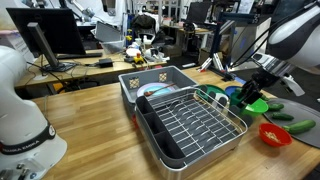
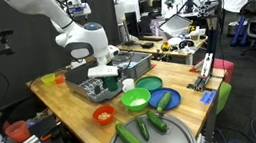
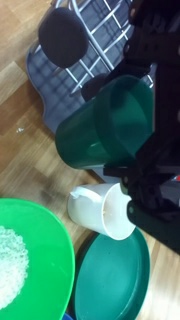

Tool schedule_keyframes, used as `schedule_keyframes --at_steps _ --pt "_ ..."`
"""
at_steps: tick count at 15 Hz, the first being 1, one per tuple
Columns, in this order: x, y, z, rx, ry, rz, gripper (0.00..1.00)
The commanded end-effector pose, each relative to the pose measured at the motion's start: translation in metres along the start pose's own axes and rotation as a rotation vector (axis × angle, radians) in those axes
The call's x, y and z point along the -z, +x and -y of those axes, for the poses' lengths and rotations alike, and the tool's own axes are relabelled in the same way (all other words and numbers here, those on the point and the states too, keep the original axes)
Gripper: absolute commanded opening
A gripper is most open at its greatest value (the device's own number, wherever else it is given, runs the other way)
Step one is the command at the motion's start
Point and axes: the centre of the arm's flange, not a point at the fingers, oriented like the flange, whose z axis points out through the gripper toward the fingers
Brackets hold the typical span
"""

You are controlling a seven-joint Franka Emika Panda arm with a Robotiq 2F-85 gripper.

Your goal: Pour the contents in the dark green cup into the orange bowl

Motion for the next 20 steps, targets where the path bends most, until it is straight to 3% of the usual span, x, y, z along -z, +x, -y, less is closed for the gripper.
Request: schedule_keyframes --at_steps 1,9,20 --pt "-0.01 -0.021 0.003 0.015 0.02 -0.04 0.53" --pt "-0.004 -0.062 -0.005 -0.068 -0.04 -0.049 0.53" --pt "-0.043 -0.073 -0.003 -0.051 0.047 -0.017 0.53"
